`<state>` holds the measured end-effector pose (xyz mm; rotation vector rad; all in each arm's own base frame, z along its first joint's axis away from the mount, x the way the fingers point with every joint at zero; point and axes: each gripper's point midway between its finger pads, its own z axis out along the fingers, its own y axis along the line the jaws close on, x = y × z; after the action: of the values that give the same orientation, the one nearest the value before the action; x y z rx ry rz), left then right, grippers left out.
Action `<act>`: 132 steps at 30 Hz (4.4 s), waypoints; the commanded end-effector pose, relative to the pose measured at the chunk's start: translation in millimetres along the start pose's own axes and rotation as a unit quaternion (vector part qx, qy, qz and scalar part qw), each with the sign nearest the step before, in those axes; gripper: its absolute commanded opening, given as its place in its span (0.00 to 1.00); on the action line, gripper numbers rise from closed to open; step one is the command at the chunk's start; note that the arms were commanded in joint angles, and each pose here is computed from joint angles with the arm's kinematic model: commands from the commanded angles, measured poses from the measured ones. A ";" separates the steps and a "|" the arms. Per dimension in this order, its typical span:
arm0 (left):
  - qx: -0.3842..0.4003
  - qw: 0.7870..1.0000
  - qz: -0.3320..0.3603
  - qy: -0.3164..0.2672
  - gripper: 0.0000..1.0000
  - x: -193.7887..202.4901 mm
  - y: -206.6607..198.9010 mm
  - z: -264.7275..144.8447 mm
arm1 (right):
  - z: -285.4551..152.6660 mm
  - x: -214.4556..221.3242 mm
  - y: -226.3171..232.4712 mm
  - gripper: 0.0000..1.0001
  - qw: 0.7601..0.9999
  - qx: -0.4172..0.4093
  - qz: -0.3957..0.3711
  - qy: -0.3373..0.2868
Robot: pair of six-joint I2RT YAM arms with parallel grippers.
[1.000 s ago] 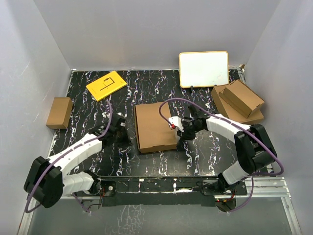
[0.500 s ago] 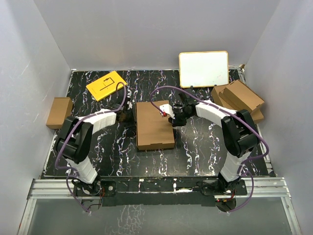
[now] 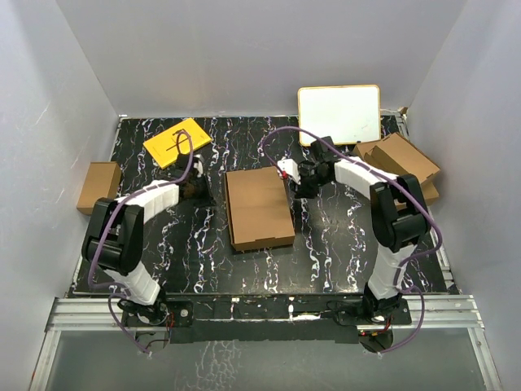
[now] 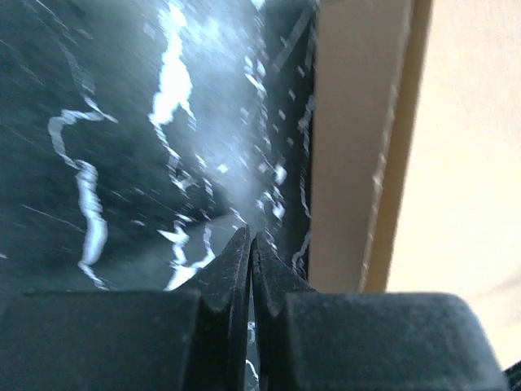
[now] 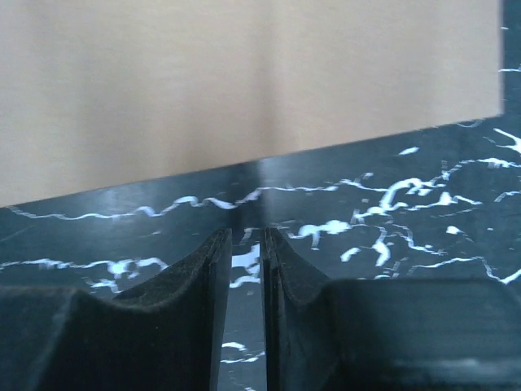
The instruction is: Fold the paper box
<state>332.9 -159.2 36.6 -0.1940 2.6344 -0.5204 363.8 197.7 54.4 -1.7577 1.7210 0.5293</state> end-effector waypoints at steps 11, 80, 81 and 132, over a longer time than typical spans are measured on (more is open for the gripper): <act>0.118 0.993 0.027 0.012 0.00 -58.5 -77.6 49.2 | 48.5 -65.9 -37.8 0.26 0.995 -0.021 -0.084 -0.046; 0.191 0.971 0.000 -0.142 0.97 53.2 -79.6 -87.1 | -35.4 -34.2 18.4 0.85 0.822 -0.016 0.523 -0.225; 0.186 0.973 -0.002 -0.138 0.97 54.3 -76.8 -84.1 | -32.4 -30.9 18.6 0.84 0.817 -0.016 0.533 -0.221; 0.353 0.922 -0.152 -0.039 0.79 50.2 -121.0 -27.6 | -0.7 60.4 34.3 0.36 0.739 -0.031 0.658 -0.140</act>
<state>274.3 -259.3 67.1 -0.4290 2.2418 -1.4017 328.0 175.6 57.3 -0.1700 2.3459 1.5712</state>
